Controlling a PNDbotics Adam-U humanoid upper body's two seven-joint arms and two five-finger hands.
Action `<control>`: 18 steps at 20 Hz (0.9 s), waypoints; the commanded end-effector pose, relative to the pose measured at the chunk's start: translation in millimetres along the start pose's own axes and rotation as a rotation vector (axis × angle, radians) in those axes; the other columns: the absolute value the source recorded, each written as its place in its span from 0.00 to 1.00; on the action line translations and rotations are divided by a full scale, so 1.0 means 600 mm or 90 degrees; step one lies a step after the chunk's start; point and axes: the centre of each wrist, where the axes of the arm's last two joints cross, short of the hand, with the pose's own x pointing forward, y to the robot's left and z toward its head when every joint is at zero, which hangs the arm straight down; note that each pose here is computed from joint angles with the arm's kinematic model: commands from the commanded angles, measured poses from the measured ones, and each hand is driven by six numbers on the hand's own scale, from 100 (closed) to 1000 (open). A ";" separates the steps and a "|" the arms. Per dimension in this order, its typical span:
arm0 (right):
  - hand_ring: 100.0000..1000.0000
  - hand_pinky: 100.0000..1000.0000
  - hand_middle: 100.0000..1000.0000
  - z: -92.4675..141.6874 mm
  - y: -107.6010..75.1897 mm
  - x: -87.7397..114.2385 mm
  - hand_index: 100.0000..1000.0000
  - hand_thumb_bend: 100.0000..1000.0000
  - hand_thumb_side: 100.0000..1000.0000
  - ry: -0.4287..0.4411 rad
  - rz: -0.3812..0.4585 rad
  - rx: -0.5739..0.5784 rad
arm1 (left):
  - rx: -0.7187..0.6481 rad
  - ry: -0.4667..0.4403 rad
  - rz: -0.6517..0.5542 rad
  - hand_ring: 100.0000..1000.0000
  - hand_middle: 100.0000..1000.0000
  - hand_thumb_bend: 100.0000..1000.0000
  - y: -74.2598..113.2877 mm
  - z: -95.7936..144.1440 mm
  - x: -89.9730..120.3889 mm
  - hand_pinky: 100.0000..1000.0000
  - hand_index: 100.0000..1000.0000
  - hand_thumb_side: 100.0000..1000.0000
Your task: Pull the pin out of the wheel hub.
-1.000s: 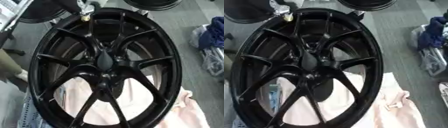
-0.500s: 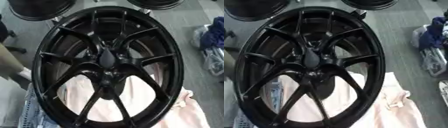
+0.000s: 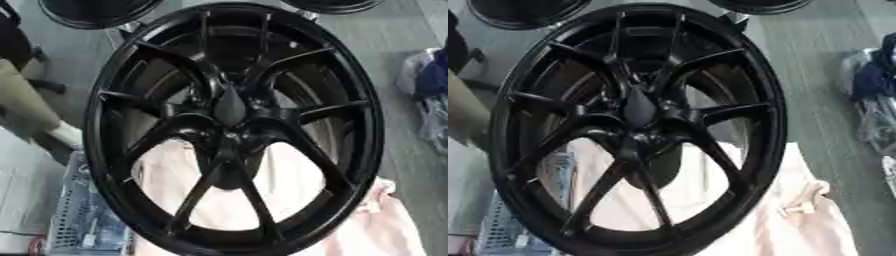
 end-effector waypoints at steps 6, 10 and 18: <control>0.77 0.61 0.68 -0.016 -0.009 0.015 0.65 0.00 0.37 -0.035 0.008 -0.009 | 0.116 0.072 -0.015 0.21 0.07 0.00 0.048 0.048 -0.074 0.46 0.26 0.24; 0.77 0.61 0.67 -0.018 -0.007 0.016 0.65 0.00 0.37 -0.038 0.001 -0.012 | 0.115 0.127 -0.035 0.27 0.14 0.00 0.027 0.055 -0.129 0.50 0.33 0.21; 0.77 0.61 0.67 -0.020 -0.003 0.017 0.65 0.00 0.38 -0.039 -0.009 -0.015 | 0.008 0.173 -0.110 0.86 0.75 0.11 -0.008 0.067 -0.191 0.87 0.83 0.50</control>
